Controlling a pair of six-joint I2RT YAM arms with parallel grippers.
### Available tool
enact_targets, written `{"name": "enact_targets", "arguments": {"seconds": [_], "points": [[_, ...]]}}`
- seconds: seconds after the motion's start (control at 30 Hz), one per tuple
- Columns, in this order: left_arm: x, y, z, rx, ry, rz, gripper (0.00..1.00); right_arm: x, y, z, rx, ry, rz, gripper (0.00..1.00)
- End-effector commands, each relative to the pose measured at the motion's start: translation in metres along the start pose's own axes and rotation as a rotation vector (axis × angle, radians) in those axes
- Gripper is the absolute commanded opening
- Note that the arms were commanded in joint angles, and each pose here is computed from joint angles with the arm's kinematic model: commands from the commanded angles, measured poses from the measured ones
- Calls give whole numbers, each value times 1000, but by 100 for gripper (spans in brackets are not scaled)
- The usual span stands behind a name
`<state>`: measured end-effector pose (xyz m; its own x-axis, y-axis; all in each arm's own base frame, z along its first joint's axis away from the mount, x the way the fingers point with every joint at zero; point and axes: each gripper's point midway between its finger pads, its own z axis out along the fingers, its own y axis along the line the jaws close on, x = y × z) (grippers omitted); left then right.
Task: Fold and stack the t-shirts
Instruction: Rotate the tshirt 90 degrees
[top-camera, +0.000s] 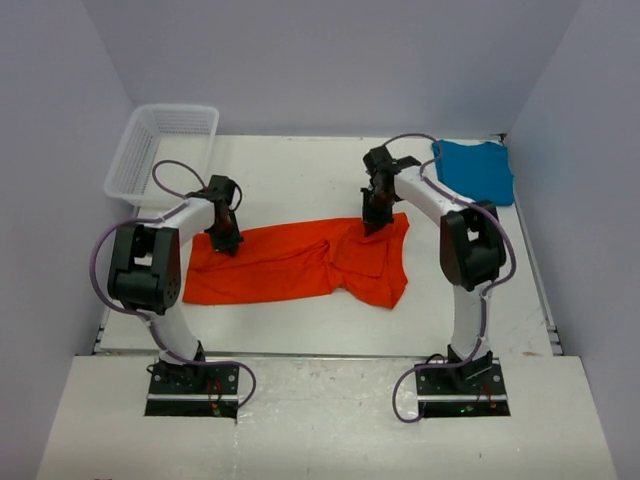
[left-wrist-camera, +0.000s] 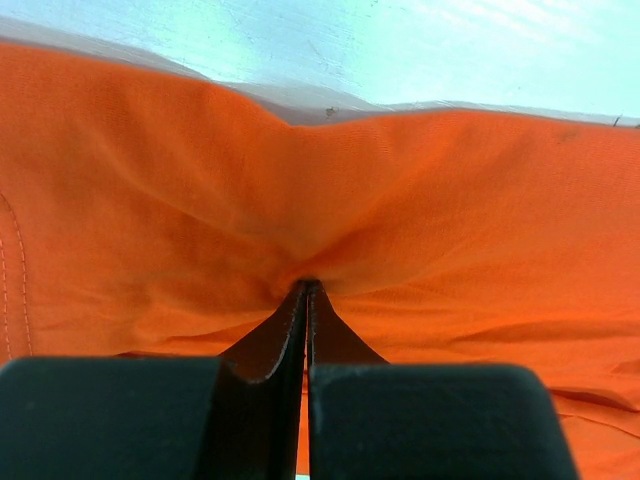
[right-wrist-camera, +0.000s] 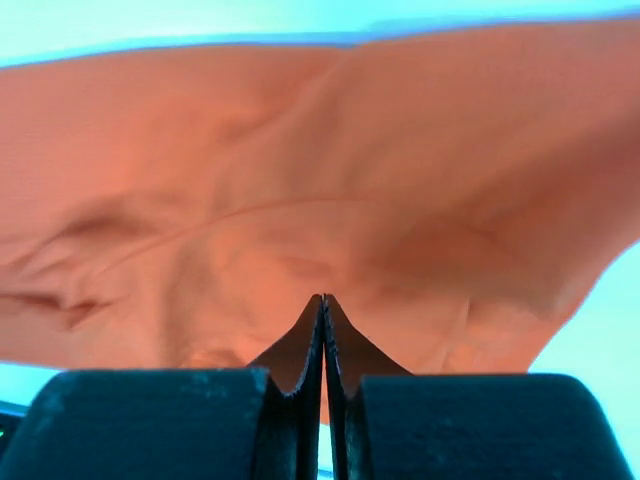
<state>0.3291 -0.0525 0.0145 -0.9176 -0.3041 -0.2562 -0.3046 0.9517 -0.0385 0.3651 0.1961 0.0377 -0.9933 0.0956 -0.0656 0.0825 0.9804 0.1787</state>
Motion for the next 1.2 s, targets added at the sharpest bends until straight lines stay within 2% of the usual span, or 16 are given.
{"name": "enact_targets", "arguments": {"seconds": [0.0, 0.03, 0.07, 0.1, 0.2, 0.23, 0.27, 0.33, 0.37, 0.4, 0.47, 0.57, 0.67, 0.77, 0.9, 1.17], "points": [[1, -7, -2, 54, -12, 23, 0, -61, 39, -96, -151, -473, -181, 0], [-2, -7, -4, 55, -20, 24, 0, -73, 49, -115, -187, -574, -205, 0], [-7, -8, -7, 56, -38, 24, 0, -69, 50, -123, -194, -615, -249, 0], [-11, -9, -12, 63, -55, 26, 0, -77, 58, -165, -229, -761, -273, 0], [-22, -10, -24, 66, -107, 28, 0, -66, 65, -204, -223, -905, -350, 1], [-26, -9, -28, 61, -127, 27, 0, -62, 67, -234, -239, -992, -369, 5], [-29, -10, -32, 66, -140, 26, 0, -57, 69, -241, -250, -999, -387, 14], [-36, -12, -43, 87, -182, 26, 0, -46, 62, -240, -236, -955, -387, 28], [-38, -13, -46, 86, -198, 29, 1, -43, 61, -235, -232, -930, -388, 45], [-41, -14, -55, 93, -230, 31, 3, -30, 50, -218, -188, -825, -381, 39], [-47, -16, -62, 93, -275, 39, 6, -20, 48, -207, -167, -688, -328, 9], [-52, -20, -75, 95, -324, 56, 10, 11, 44, -180, -211, -571, -318, 0], [-54, -23, -85, 95, -358, 71, 13, 25, 27, -155, -139, -473, -274, 0], [-56, -23, -98, 86, -409, 83, 16, 49, -2, -107, -11, -300, -231, 0], [-59, -19, -113, 74, -465, 90, 21, 73, -18, -72, 40, -217, -186, 0], [-55, -22, -111, 95, -454, 108, 23, 100, -34, -20, 116, -94, -153, 0]]}}
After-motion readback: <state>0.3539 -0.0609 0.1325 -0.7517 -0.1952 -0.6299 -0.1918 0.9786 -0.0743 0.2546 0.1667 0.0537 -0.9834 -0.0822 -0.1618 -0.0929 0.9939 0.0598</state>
